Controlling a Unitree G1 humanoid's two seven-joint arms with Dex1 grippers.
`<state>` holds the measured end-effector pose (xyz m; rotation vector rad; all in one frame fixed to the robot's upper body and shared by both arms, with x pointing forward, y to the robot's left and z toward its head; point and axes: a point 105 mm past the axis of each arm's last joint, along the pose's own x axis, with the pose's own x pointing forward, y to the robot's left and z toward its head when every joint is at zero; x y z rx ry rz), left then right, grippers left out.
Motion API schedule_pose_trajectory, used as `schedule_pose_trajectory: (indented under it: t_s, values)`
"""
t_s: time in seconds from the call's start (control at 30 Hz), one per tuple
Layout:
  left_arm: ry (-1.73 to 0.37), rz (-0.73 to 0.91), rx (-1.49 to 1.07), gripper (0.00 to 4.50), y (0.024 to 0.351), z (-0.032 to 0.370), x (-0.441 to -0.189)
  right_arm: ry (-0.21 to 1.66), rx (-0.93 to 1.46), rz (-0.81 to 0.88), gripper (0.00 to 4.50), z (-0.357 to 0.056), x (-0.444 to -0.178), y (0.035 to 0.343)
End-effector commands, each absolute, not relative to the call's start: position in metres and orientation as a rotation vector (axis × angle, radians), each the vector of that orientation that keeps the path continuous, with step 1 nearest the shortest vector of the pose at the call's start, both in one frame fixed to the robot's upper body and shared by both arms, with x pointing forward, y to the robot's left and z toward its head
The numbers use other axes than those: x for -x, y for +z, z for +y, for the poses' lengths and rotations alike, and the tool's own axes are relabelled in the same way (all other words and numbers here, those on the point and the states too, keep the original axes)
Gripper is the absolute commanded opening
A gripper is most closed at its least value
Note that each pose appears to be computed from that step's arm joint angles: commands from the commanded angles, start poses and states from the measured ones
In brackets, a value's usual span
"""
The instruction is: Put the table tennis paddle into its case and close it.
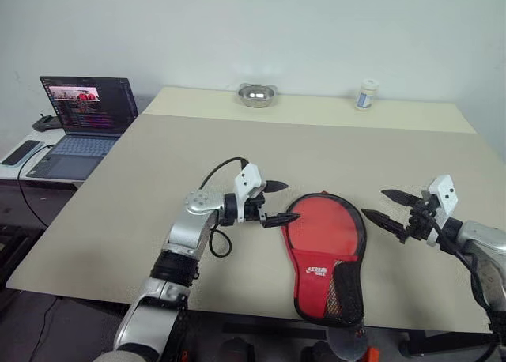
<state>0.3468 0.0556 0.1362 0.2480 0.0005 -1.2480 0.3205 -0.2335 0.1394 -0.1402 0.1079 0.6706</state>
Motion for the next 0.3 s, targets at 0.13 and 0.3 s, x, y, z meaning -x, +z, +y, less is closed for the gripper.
schedule_pose_trajectory:
  t_s: [0.13,0.3]
  values:
    - [-1.186,-0.052,-0.275,4.50,0.151,0.062,-0.346,0.602,0.213,0.084,4.48,-0.264,-0.327,0.142]
    - [-1.120,-0.048,-0.240,4.50,0.146,0.055,-0.356,0.610,0.229,0.116,4.48,-0.261,-0.315,0.138]
